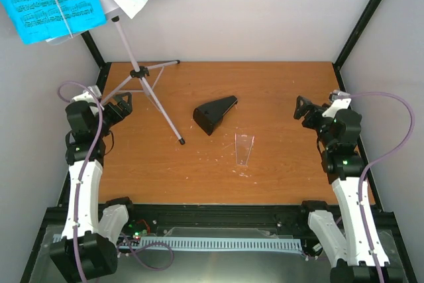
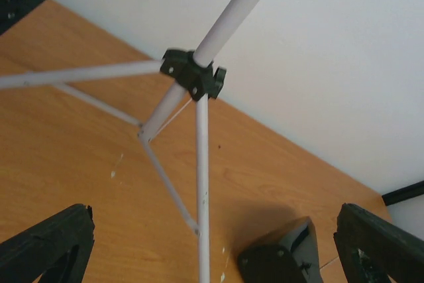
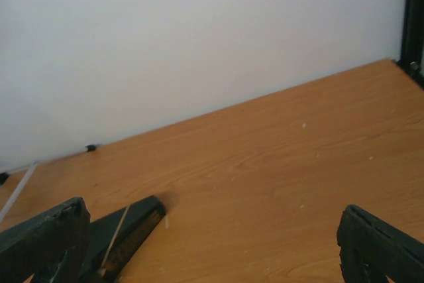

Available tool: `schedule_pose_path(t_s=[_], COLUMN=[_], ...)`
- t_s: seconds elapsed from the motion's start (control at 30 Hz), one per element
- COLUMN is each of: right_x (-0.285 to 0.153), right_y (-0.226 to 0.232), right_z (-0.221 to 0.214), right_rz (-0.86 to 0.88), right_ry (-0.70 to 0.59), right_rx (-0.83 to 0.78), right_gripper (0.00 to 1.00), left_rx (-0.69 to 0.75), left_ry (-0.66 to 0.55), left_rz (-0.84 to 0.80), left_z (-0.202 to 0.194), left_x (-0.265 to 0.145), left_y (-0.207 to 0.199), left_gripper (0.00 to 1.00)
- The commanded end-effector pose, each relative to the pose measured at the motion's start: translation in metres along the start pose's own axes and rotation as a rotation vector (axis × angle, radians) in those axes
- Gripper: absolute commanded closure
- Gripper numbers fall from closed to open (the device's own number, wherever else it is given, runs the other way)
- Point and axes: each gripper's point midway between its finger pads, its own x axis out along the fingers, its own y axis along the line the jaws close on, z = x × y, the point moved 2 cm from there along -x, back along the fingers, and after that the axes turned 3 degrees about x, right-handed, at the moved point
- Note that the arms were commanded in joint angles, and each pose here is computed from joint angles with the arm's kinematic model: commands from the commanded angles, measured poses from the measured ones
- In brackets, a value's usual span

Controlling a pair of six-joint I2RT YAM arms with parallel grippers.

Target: Pack up the instrument practice props

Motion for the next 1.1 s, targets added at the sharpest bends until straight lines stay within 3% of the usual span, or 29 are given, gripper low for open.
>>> schedule_pose_path(t_s=[0.0, 0.27, 0.53, 0.67, 1.07], right_x=[-0.016, -0.028, -0.036, -0.037, -0.03], right_y=[0.013, 0.03, 0.042, 0.047, 0.038], right_z=[-0.025, -0.043, -0.059, -0.075, -0.101], right_rz=[0.1, 0.198, 0.292, 0.352, 0.341], right_ry=[0.105, 0.239, 0.342, 0.407, 0.482], right_rx=[0.045, 0.063, 0.054, 0.083, 0.117], right_gripper=[0.0, 0.0, 0.0, 0.0, 0.0], left_rx=[-0.027, -0.033, 0.041, 0.097, 0.406], left_ry=[0.09, 0.216, 0.253, 0.343, 0.599], left_rz=[0.009, -0.032, -0.297, -0.321, -0.429], left_z=[-0.022, -0.046, -0.054, -0.062, -0.135], left_x=[-0.006, -0.013, -0.019, -0.004, 0.071], left_y=[0.003, -0.003, -0.04, -0.05, -0.151], left_gripper=[0.0, 0.01, 0.01, 0.02, 0.12])
